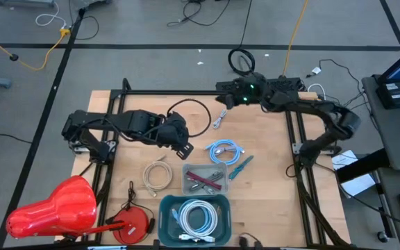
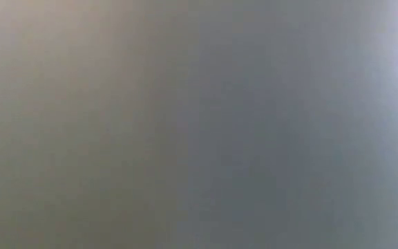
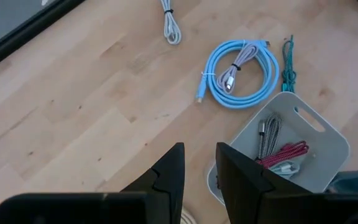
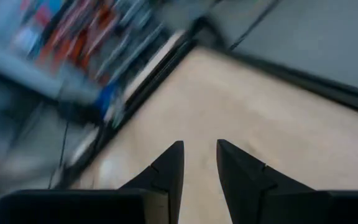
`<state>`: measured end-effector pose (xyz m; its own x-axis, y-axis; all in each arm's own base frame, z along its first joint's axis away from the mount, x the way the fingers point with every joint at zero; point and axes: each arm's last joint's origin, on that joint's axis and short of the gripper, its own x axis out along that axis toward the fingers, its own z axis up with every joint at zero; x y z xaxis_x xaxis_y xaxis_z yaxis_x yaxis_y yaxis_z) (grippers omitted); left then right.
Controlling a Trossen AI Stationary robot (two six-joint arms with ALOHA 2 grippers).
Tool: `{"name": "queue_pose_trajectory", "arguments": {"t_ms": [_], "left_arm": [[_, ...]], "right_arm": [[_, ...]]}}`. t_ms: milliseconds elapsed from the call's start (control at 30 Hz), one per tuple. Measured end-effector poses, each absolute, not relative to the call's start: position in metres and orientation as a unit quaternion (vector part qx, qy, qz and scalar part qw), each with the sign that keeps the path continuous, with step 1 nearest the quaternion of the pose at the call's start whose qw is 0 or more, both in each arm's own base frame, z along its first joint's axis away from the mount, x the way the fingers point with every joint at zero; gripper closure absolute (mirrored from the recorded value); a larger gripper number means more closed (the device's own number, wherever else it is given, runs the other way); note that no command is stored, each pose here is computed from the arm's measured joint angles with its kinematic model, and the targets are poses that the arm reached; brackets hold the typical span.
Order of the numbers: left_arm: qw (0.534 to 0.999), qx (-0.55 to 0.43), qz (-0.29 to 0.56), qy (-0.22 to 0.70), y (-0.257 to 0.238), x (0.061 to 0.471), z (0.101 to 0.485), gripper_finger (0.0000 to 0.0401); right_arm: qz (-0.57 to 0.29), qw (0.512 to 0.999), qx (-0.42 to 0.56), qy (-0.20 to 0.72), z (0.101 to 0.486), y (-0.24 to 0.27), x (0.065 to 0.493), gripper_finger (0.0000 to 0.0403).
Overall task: Pick & Place USB Port
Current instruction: Put the white charger cable into the gray bin
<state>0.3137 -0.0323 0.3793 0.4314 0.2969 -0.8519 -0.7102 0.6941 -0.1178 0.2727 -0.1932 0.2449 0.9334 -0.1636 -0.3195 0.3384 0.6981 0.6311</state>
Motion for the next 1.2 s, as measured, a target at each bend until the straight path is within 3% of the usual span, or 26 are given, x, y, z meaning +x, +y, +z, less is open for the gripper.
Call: {"name": "queue_pose_trajectory", "arguments": {"t_ms": [133,267,500,600,933,1200], "left_arm": [[0.811,-0.238,0.307,0.438,-0.038,0.312,0.379,0.0308],[0.806,-0.234,0.308,0.448,-0.044,0.309,0.378,0.0308],[0.798,-0.236,0.314,0.457,-0.055,0.303,0.376,0.0308],[0.797,-0.234,0.316,0.457,-0.058,0.302,0.376,0.0308],[0.796,-0.23,0.327,0.455,-0.062,0.299,0.376,0.0308],[0.797,-0.238,0.326,0.449,-0.067,0.299,0.376,0.0308]], "right_arm": [[-0.033,0.939,0.264,0.218,0.251,-0.199,0.295,0.0316],[0.021,0.926,0.12,0.356,0.247,-0.189,0.306,0.0316],[-0.007,0.85,-0.054,0.523,0.227,-0.175,0.31,0.0308],[-0.03,0.828,-0.09,0.553,0.221,-0.171,0.314,0.0291],[0.042,0.796,-0.212,0.565,0.219,-0.15,0.324,0.0258],[0.006,0.802,-0.169,0.572,0.212,-0.146,0.323,0.0268]]}}
